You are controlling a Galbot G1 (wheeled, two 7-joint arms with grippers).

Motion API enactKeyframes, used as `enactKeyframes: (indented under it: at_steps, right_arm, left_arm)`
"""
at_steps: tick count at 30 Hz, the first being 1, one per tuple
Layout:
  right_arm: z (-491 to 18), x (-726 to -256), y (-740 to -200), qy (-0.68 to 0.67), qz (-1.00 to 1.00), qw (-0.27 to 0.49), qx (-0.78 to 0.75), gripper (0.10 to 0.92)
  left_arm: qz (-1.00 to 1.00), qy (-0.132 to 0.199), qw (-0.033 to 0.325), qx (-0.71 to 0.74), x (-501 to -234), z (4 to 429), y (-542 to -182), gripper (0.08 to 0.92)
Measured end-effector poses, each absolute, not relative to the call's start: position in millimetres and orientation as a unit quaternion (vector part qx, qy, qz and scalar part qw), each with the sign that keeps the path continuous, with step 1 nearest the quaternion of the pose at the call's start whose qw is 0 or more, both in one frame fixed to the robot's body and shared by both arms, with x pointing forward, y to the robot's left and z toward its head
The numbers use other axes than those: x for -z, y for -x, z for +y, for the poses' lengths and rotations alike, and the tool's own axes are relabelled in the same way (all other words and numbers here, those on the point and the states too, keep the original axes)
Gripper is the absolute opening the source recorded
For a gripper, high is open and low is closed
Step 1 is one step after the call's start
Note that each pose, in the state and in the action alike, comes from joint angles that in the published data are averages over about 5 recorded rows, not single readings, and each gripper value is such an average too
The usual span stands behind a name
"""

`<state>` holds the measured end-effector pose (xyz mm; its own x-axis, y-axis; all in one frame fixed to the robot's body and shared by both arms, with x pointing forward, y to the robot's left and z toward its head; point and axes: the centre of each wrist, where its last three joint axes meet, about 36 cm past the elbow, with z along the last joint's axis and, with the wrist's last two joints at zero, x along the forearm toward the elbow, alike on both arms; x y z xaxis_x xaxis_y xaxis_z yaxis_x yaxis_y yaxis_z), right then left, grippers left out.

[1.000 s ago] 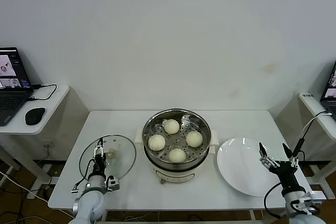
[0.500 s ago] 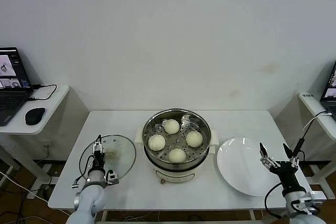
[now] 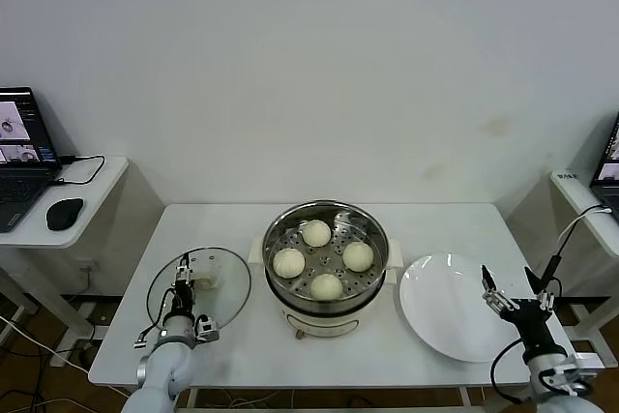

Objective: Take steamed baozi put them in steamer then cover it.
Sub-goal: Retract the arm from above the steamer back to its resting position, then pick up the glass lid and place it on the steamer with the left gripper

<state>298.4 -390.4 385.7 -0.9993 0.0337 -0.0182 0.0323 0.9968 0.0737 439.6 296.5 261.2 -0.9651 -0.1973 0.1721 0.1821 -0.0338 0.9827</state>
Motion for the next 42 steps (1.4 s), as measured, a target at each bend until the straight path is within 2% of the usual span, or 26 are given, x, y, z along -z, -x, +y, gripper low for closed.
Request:
enactKeyframes:
  at_steps: [16,27,38,42]
  right_arm:
    - [-398.4,-390.4,-292.0,-0.016,1.0,0.005,-0.024,0.823]
    - [-398.3,-393.9,-291.3,-0.007,1.0,0.006,-0.02,0.823]
    - [-389.1,-399.2,-293.0,0.0,0.999,0.01,-0.033,0.823]
    - [-384.4,-400.1,-295.0,0.002,0.999,0.013,-0.038,0.823]
  left_arm:
    - [-0.686,0.0,0.131,0.715,-257.2,307.3,-434.1,0.154]
    - [-0.684,-0.011,0.128,0.718,-274.8,307.7,-422.7,0.137]
    - [-0.693,-0.048,0.102,0.712,-331.2,284.2,-387.9,0.137]
    - [-0.691,-0.07,0.101,0.712,-358.0,276.0,-376.8,0.137]
